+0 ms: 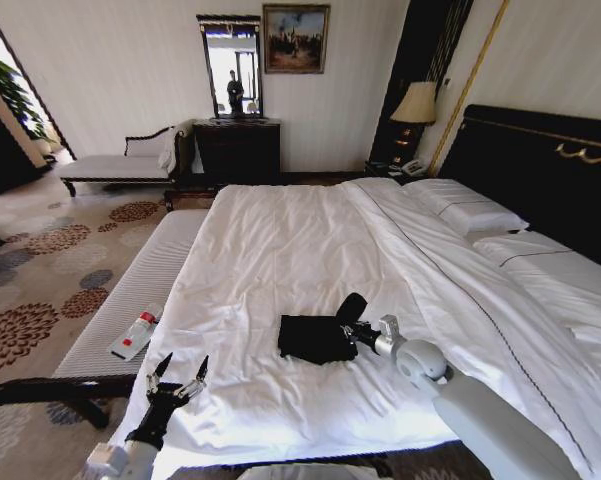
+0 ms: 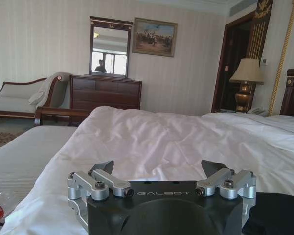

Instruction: Fold the clothes on the bed.

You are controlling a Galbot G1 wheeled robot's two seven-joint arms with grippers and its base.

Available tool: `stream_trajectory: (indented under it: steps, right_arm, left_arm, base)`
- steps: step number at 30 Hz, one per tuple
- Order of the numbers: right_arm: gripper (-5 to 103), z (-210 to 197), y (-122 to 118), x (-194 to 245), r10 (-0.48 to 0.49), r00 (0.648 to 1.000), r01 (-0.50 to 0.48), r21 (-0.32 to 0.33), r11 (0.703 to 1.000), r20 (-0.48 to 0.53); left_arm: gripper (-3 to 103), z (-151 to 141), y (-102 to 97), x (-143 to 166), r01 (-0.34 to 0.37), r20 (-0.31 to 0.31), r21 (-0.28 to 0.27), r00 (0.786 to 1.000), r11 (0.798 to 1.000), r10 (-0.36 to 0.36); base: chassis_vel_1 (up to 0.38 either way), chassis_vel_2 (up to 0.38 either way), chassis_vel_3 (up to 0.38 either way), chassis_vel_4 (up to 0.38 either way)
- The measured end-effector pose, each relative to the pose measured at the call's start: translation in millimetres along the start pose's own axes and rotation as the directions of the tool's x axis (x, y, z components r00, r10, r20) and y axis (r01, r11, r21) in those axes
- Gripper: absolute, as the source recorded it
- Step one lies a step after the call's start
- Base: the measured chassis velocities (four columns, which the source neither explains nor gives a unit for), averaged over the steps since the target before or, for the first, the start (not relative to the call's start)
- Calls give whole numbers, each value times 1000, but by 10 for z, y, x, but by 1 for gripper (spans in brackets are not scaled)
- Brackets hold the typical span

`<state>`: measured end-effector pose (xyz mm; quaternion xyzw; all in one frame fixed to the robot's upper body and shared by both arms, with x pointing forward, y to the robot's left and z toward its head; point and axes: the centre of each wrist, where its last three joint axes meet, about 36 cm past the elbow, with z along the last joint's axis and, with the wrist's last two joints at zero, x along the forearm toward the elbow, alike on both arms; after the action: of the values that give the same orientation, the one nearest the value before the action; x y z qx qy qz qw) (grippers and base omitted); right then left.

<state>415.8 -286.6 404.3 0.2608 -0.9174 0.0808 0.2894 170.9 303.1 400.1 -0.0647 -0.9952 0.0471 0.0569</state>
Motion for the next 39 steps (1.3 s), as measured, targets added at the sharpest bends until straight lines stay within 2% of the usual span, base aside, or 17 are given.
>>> stream_trajectory:
  steps: [10,27,30,31,33,35,36,39]
  right_arm:
    - [4,111,57,-87,-21,1000,23,84,996,-23]
    - [4,111,91,-105,-72,997,75,127,989,-24]
    - [3,121,126,-87,-107,994,110,144,983,-29]
    - [9,133,146,-80,-122,992,126,152,980,-30]
    - [9,144,161,-75,-131,991,134,158,978,-32]
    - [19,170,192,-68,-150,988,152,187,970,-28]
    - [19,170,192,-68,-150,988,152,187,970,-28]
    - [35,88,262,-34,-188,982,185,158,970,3]
  left_arm:
    - [100,0,0,0,0,0,0,1000,1000,0]
    - [100,0,0,0,0,0,0,1000,1000,0]
    - [100,0,0,0,0,0,0,1000,1000,0]
    - [100,0,0,0,0,0,0,1000,1000,0]
    - [100,0,0,0,0,0,0,1000,1000,0]
    - [100,0,0,0,0,0,0,1000,1000,0]
    - [100,0,0,0,0,0,0,1000,1000,0]
    - [100,0,0,0,0,0,0,1000,1000,0]
  base:
    - [0,0,0,0]
    - [0,0,0,0]
    - [0,0,0,0]
    - [0,0,0,0]
    - [0,0,0,0]
    - [0,0,0,0]
    - [0,0,0,0]
    - [0,0,0,0]
